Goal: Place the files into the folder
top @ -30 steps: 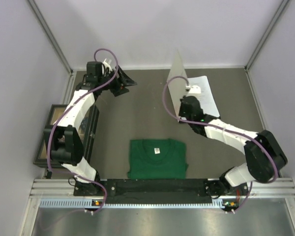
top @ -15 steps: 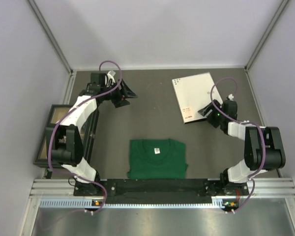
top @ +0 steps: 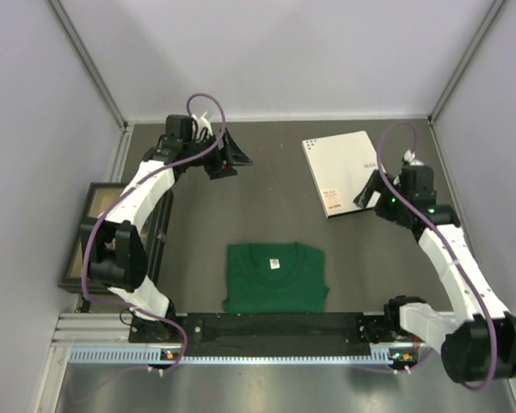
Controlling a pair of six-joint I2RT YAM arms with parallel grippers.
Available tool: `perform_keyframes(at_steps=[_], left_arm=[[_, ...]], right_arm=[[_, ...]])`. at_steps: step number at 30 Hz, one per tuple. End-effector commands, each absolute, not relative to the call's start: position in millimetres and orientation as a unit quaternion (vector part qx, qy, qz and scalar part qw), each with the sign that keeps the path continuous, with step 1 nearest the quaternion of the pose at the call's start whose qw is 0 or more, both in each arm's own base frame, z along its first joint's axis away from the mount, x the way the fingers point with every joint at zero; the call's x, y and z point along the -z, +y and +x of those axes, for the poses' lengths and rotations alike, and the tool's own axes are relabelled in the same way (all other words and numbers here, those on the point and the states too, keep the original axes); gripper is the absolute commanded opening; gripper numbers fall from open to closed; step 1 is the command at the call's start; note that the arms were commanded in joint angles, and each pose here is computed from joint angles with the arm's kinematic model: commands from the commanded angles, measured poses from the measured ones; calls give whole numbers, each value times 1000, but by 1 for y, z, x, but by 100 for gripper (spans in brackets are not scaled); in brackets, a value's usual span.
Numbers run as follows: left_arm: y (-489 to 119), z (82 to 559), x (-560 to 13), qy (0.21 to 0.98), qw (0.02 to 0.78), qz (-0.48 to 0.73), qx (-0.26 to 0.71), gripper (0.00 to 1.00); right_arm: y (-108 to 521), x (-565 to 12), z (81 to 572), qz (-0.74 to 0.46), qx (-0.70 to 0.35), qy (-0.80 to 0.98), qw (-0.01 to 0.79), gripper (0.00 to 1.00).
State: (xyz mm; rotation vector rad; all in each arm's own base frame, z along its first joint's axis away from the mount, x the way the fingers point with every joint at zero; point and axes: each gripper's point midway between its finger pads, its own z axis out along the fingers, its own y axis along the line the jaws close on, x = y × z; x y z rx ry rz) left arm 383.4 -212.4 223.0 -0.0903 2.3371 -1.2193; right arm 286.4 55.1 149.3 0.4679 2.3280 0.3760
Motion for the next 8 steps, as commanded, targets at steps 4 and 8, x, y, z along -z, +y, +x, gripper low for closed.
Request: perform_keyframes(at_steps=[4, 8], left_arm=[[-222, 363, -332, 811, 348, 53, 467, 83], [-219, 349, -356, 798, 371, 69, 471, 85]], right_arm=[[54, -277, 267, 86, -146, 857, 486, 99], [70, -320, 266, 38, -191, 813, 548, 99]])
